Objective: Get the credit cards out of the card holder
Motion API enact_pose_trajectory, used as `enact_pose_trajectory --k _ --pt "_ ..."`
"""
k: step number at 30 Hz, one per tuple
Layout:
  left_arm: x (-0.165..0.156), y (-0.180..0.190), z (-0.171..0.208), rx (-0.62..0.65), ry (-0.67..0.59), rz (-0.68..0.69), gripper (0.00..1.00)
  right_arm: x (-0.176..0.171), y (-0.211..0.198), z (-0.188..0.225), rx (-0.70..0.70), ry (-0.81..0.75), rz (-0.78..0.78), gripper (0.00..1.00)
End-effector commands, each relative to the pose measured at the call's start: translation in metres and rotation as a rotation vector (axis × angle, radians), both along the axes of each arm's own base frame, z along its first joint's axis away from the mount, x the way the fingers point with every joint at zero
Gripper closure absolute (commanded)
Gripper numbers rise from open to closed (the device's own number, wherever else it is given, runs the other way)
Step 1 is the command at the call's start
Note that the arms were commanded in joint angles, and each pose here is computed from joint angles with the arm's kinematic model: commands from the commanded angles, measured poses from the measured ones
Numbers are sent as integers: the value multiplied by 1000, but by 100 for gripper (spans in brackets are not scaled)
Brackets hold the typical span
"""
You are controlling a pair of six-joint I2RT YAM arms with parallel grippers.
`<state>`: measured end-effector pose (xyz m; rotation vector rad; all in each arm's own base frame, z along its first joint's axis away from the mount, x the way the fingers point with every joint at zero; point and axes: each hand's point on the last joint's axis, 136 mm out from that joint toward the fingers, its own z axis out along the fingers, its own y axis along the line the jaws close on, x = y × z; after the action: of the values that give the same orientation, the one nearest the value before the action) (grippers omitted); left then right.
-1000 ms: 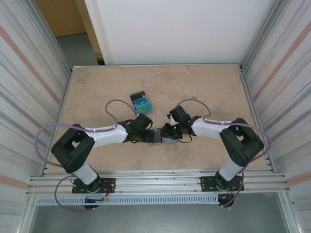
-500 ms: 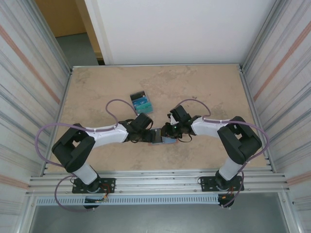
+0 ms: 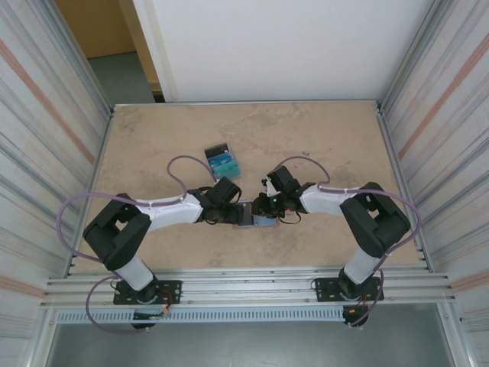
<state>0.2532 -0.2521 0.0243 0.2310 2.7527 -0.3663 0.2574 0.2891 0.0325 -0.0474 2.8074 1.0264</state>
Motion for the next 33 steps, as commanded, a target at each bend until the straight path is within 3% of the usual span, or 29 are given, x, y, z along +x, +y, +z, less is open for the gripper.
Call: enact_pose_trajectory --k 1,15,22,33 --pt "-14 9 -21 51 84 -6 42 -3 -1 -7 12 34 -3 81" --pt "-16 4 -21 32 98 -17 43 -2 6 -6 64 37 7 85" --pt "-16 4 -19 25 94 -14 43 -5 6 -5 77 36 6 100" --pt "-10 16 -3 40 49 16 38 -5 -1 -1 87 30 -16 100"
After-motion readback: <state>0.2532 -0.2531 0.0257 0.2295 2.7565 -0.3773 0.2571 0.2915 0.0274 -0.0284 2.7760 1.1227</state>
